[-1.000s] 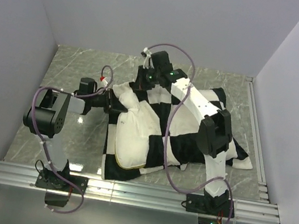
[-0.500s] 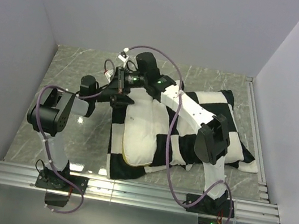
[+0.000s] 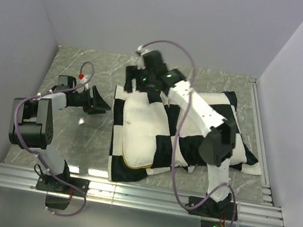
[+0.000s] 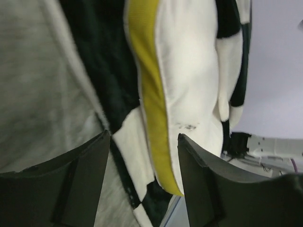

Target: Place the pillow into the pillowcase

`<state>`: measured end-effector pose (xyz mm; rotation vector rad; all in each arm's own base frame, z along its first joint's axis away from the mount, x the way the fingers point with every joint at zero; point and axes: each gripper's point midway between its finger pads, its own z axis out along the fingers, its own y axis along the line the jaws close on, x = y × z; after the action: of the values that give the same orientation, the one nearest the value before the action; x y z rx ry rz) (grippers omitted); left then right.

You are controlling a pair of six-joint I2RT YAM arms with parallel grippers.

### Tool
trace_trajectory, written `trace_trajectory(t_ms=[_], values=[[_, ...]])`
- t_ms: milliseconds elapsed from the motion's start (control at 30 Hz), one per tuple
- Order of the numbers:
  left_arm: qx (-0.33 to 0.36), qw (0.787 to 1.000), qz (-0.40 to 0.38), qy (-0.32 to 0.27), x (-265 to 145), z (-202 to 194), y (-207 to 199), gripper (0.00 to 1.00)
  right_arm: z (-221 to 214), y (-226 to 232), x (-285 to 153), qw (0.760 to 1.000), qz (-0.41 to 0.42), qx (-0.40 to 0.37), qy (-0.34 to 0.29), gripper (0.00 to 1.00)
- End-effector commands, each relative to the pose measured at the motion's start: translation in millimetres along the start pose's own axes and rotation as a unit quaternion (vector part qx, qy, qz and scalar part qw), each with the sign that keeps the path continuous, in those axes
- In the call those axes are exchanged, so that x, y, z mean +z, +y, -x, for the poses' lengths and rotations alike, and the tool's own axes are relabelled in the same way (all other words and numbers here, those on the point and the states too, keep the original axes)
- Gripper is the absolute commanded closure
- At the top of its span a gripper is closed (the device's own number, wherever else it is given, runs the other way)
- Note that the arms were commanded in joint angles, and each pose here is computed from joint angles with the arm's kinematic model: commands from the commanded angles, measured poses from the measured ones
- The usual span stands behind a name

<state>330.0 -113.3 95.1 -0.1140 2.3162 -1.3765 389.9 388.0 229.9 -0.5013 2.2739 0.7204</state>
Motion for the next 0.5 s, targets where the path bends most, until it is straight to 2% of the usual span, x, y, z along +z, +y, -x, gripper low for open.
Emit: trace_trajectory(t_ms=[0,33,100,167,200,333,400,467], values=[[0.062,0.996,0.042,-0.039,-28.0,30.8,-2.1,0.35,-75.4,1.3,25.2,0.987,-0.078,-0.085,0.113,0.15],[0.069,0.994,0.058,-0.056,-34.4,40.2,0.8,0.07,-76.0,8.4,27.8,0.985,-0.082,-0.101,0.112,0.04],[0.084,0.99,0.085,-0.079,-41.4,57.2,1.4,0.06,-102.1,15.1,43.0,0.978,-0.096,-0.124,0.14,0.03],[0.095,0.984,0.11,-0.098,-46.1,68.3,3.7,0.05,-122.2,1.1,58.5,0.97,-0.131,-0.133,0.158,0.03],[0.097,0.983,0.115,-0.106,-46.8,71.0,4.9,0.01,-136.9,-3.7,64.6,0.964,-0.145,-0.142,0.17,0.03],[0.1,0.974,0.156,-0.129,-43.4,84.4,18.4,0.01,-178.2,-34.3,86.4,0.948,-0.188,-0.151,0.209,0.04],[0.099,0.968,0.182,-0.138,-39.2,90.1,27.7,0.01,-204.5,-43.0,93.8,0.94,-0.186,-0.153,0.243,0.09],[0.1,0.969,0.183,-0.13,-22.8,87.7,29.9,0.01,-221.8,-42.9,96.3,0.937,-0.168,-0.146,0.27,0.28]])
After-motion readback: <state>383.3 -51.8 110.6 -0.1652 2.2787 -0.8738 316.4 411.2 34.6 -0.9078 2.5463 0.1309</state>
